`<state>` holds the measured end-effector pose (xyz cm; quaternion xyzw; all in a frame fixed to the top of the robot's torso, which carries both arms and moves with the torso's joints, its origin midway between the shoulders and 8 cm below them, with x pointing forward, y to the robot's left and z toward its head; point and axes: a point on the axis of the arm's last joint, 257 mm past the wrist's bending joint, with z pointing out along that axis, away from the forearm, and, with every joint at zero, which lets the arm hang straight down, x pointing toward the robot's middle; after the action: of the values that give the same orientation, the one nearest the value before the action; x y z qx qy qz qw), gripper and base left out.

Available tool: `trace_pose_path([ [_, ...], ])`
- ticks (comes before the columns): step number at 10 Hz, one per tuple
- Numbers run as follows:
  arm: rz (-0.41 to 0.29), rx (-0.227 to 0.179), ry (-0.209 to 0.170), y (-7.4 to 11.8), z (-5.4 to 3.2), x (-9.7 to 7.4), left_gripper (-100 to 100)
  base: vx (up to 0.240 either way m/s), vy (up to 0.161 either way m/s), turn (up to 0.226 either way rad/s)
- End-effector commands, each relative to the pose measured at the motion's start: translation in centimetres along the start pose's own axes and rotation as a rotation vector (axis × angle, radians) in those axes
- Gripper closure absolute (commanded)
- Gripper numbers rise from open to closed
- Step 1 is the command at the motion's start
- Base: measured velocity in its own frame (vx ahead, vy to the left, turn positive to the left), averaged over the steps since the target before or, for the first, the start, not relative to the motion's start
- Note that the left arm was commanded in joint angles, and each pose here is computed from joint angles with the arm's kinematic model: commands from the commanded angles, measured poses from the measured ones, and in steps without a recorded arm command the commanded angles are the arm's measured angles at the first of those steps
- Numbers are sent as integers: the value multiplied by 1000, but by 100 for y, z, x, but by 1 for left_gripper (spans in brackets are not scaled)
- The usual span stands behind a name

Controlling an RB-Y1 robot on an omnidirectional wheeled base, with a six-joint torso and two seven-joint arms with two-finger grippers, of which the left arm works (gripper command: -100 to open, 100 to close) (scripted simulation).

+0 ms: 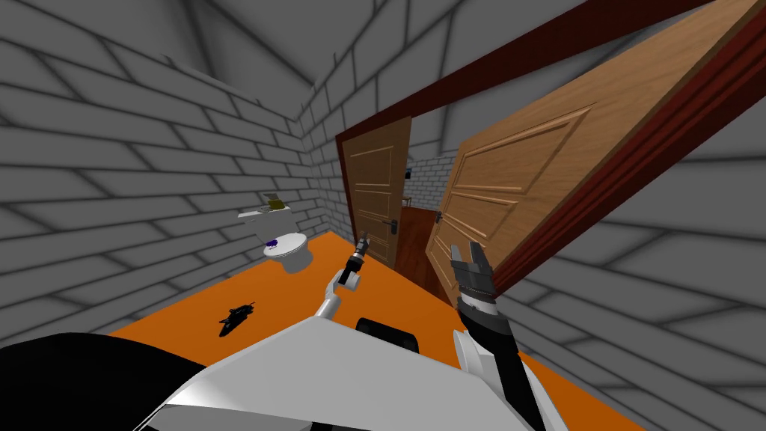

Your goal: Push the door open

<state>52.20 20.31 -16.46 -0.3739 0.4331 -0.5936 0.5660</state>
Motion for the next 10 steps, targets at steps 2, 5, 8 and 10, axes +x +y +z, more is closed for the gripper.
trace_pose_path([
  [2,-14,-37,25,195,107,139,-100,93,60,-25],
  [5,-24,-72,43,375,166,253,-100,65,42,-15],
  [8,-32,-111,62,566,210,369,-100,69,39,-16],
  [10,-41,-131,80,657,280,489,-100,70,43,-23],
])
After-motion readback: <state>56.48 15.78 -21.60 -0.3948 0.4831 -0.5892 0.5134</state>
